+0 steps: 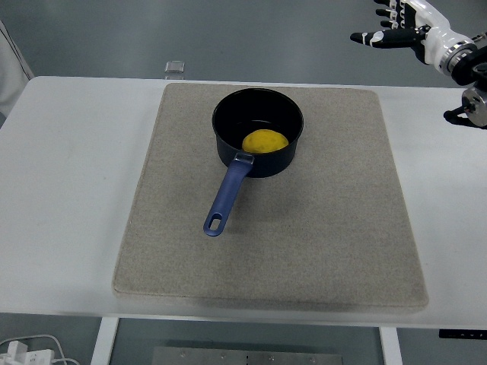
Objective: Put the potato in the blue pot
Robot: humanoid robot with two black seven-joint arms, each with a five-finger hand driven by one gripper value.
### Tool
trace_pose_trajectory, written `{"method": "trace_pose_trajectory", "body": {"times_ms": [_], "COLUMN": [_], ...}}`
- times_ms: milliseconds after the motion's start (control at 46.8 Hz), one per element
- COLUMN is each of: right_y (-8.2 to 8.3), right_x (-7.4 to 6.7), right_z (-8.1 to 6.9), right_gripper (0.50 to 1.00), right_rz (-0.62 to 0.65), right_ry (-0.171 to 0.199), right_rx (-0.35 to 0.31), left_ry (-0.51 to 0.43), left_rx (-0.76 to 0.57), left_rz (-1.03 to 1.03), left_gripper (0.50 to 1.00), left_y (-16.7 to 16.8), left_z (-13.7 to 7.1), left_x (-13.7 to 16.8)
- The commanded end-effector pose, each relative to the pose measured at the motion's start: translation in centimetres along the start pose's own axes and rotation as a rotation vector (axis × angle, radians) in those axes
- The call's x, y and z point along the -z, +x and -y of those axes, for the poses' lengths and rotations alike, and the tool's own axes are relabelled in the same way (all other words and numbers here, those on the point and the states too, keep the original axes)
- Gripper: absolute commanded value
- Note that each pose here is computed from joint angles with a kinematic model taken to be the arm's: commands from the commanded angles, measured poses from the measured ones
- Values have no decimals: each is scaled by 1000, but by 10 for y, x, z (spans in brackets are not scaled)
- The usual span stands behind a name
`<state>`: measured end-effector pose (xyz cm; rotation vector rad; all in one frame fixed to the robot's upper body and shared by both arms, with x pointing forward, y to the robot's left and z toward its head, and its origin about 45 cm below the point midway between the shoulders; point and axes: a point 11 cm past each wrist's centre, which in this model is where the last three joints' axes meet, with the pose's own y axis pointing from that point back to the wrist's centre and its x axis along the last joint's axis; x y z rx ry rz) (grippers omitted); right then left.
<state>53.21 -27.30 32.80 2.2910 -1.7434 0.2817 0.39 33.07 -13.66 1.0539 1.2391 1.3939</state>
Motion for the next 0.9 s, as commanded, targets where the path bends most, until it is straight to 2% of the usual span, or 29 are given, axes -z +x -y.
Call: {"method": "trace_pose_trajectory", "body": {"times_ms": [0, 85, 192, 385, 513, 726, 876], "right_y": [6, 11, 15, 10, -6, -8, -8], "right_x": [-11, -21, -32, -50, -56, -64, -63], "right_z": [-2, -4, -7, -11, -8, -10, -10], "right_gripper": [960, 960, 960, 960, 960, 960, 960], "right_rz": [60, 153, 338, 504, 535, 539, 536], "right_ry": [-18, -31, -28, -49, -61, -73, -73], "right_rx": [-39, -81, -135, -170, -153, -153, -155], "left_ry": [0, 0, 0, 0, 0, 0, 0], "left_rx": [1, 1, -1, -1, 1, -1, 1], "left_rz": [-1, -1, 1, 1, 1, 1, -1], "left_gripper": [1000, 1000, 1000, 1000, 1000, 1000, 1000], "left_y": [0, 0, 0, 0, 0, 0, 0], "left_z": [0, 0, 0, 0, 0, 0, 0], "left_x": [0, 0, 0, 0, 0, 0, 0]}}
